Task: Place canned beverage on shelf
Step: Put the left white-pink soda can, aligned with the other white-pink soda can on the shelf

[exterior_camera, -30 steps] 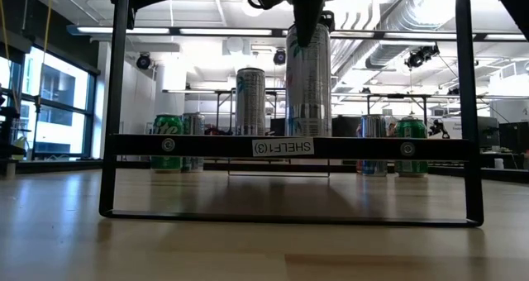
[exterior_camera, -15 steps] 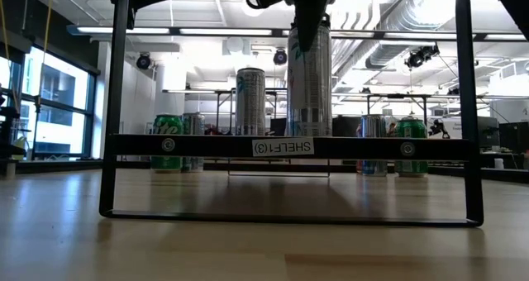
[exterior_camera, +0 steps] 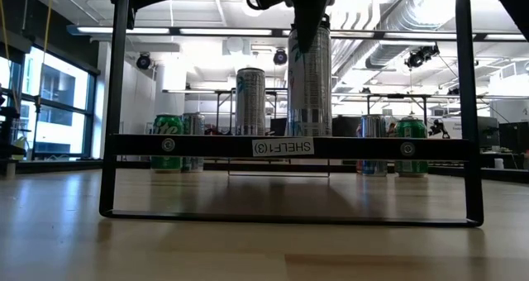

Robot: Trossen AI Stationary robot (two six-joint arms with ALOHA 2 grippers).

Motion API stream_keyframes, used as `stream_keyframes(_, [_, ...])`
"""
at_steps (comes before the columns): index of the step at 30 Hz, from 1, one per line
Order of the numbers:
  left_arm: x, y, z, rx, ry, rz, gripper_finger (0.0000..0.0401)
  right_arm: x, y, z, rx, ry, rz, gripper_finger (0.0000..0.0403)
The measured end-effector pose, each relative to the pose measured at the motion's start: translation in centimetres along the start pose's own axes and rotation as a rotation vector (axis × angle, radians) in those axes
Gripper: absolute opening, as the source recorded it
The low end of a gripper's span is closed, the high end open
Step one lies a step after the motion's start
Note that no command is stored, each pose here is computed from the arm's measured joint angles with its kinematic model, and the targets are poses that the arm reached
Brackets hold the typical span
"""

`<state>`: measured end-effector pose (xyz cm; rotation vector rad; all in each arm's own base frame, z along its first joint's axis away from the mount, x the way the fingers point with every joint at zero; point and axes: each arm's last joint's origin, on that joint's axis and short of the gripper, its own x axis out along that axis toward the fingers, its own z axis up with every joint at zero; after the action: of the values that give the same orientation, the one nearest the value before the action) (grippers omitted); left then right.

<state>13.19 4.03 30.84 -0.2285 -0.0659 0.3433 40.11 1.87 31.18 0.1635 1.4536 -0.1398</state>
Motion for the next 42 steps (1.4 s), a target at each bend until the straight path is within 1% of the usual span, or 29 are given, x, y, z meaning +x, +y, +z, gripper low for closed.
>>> stream_keyframes(9, [0.0, 0.0, 0.0, 0.000, 0.000, 0.000, 0.0000, 0.0, 0.0, 0.0, 0.001, -0.005, 0.001, 0.0287])
stream_keyframes(13, [0.0, 0.0, 0.0, 0.000, 0.000, 0.000, 0.0000, -0.1, 0.0, 0.0, 0.002, -0.006, 0.001, 0.0298])
stream_keyframes(17, [0.0, 0.0, 0.0, 0.000, 0.000, 0.000, 0.0000, -0.1, 0.2, 0.0, -0.003, -0.009, -0.005, 0.0324])
stream_keyframes(23, [0.0, 0.0, 0.0, 0.000, 0.000, 0.000, 0.0000, -0.1, 1.0, -0.3, -0.037, -0.019, -0.047, 0.0383])
stream_keyframes(25, [0.0, 0.0, 0.0, 0.000, 0.000, 0.000, 0.0000, -0.2, 1.3, -0.3, -0.052, -0.025, -0.068, 0.0395])
stream_keyframes(42, [0.0, 0.0, 0.0, 0.000, 0.000, 0.000, 0.0000, -0.2, 1.2, -0.5, -0.053, -0.010, -0.070, 0.0397])
